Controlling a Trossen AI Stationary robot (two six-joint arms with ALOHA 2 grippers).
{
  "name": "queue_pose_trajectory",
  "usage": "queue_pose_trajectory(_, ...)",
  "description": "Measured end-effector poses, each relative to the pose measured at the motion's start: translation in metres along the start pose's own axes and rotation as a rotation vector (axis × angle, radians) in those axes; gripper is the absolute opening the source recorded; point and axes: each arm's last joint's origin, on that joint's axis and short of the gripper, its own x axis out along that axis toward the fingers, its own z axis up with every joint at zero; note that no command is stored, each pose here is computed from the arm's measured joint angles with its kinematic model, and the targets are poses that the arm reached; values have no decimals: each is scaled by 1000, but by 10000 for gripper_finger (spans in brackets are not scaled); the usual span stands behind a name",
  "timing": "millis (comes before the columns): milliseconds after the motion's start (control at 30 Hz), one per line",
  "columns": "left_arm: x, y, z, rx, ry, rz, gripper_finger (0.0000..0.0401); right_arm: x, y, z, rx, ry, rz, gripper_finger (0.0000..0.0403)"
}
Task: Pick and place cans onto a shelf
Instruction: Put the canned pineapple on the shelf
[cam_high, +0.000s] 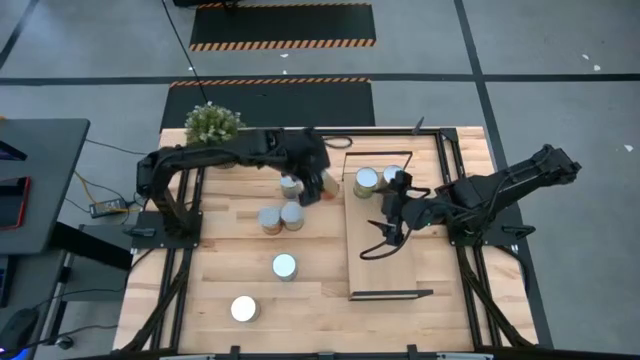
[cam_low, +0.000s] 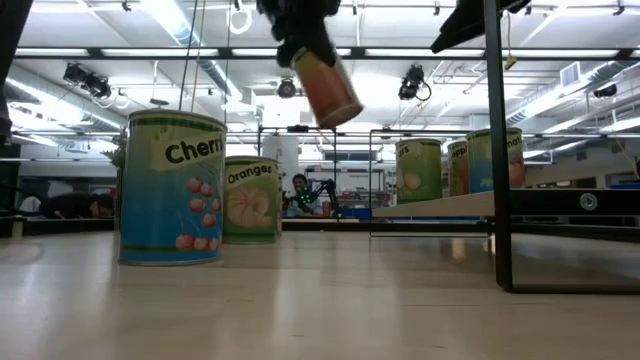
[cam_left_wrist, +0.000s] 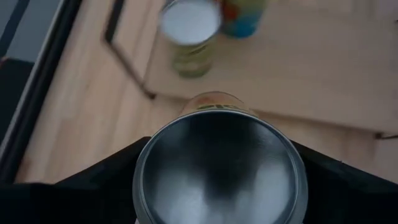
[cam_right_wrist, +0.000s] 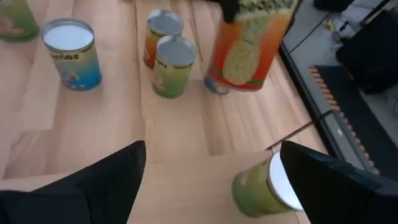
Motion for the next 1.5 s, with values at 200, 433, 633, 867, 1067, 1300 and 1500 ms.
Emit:
queue_pose_trajectory(200, 32, -42, 10, 14, -72, -51, 328, -2, 6, -7, 32, 30, 31, 379)
queue_pose_trajectory(433, 91, -68, 11, 44, -86, -80, 328, -14, 9, -16, 47, 26, 40, 379)
queue_pose_trajectory(633, 120, -70, 10, 44, -59, -78, 328, -11, 13, -27, 51, 59, 56, 379)
queue_pose_trajectory(867, 129, -76, 24, 80, 13, -74, 328, -12, 16, -30, 60, 69, 64, 379)
queue_pose_trajectory(1067, 141, -78, 26, 228, 76, -73, 328, -16, 19, -32, 70, 75, 73, 379)
queue_pose_trajectory(1300, 145, -80, 25, 377, 66, -70, 342, -19, 22, -33, 60, 67, 79, 379)
queue_pose_trajectory(1500, 145, -82, 26, 409, 52, -63, 345, -19, 22, -33, 57, 58, 69, 379)
